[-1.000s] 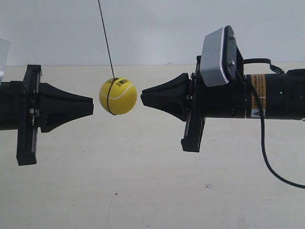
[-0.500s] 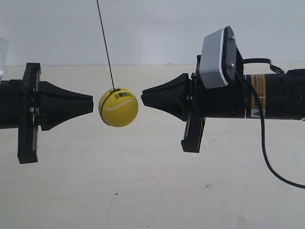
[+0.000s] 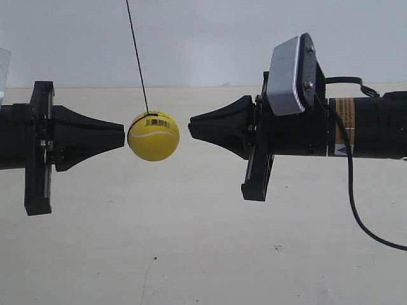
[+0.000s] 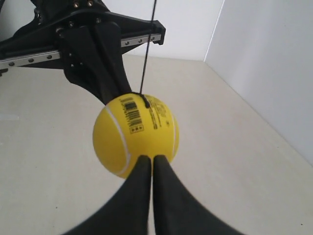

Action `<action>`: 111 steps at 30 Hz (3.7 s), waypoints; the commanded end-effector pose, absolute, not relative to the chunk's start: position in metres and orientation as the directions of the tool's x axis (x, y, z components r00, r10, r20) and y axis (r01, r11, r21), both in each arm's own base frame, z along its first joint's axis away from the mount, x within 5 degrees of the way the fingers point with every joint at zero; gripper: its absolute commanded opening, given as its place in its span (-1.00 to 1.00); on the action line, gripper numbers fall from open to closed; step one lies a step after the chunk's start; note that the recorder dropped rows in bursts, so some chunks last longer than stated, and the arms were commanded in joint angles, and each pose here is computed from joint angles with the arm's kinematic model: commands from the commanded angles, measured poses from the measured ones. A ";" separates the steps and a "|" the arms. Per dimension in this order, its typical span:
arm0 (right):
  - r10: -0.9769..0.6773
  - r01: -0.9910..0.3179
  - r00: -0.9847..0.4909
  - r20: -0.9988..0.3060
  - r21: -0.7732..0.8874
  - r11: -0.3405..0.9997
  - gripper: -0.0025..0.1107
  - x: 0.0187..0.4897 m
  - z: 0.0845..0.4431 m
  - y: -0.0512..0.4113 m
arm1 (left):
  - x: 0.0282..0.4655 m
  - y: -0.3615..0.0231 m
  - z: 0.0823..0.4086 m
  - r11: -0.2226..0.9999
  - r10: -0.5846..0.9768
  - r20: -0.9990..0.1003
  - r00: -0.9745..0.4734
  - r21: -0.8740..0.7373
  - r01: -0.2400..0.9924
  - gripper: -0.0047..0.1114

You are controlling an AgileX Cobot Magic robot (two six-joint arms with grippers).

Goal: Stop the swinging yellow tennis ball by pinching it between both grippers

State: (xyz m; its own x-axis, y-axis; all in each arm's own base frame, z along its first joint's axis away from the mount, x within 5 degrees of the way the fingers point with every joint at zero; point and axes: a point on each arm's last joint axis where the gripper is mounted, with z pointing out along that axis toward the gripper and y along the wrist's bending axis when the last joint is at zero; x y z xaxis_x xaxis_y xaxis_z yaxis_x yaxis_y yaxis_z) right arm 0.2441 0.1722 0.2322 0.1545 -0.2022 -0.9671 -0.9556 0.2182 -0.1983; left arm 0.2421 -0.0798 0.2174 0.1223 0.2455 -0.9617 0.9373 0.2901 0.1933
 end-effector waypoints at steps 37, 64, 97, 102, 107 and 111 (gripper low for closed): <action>-0.172 -0.968 0.164 -0.971 -0.192 0.160 -0.96 0.261 0.222 0.183 | 0.243 -0.088 0.213 0.260 0.238 -0.959 0.155 0.217 0.941 -0.84; -0.176 -0.968 0.163 -0.971 -0.192 0.162 -0.96 0.262 0.221 0.183 | 0.243 -0.088 0.213 0.260 0.238 -0.959 0.155 0.217 0.941 -0.84; -0.259 -0.930 0.151 -0.954 -0.226 0.289 -0.96 0.276 0.217 0.173 | 0.257 -0.079 0.210 0.417 0.294 -0.952 0.083 0.206 0.885 -0.84; -0.250 -0.921 0.119 -0.961 -0.200 0.334 -0.96 0.284 0.218 0.158 | 0.258 -0.068 0.215 0.459 0.287 -0.955 0.077 0.208 0.864 -0.84; -0.217 -0.936 0.125 -0.968 -0.188 0.298 -0.96 0.282 0.220 0.156 | 0.257 -0.063 0.218 0.448 0.262 -0.961 0.088 0.202 0.871 -0.84; -0.183 -0.948 0.146 -0.972 -0.191 0.256 -0.96 0.278 0.223 0.158 | 0.255 -0.063 0.218 0.434 0.261 -0.961 0.095 0.204 0.878 -0.84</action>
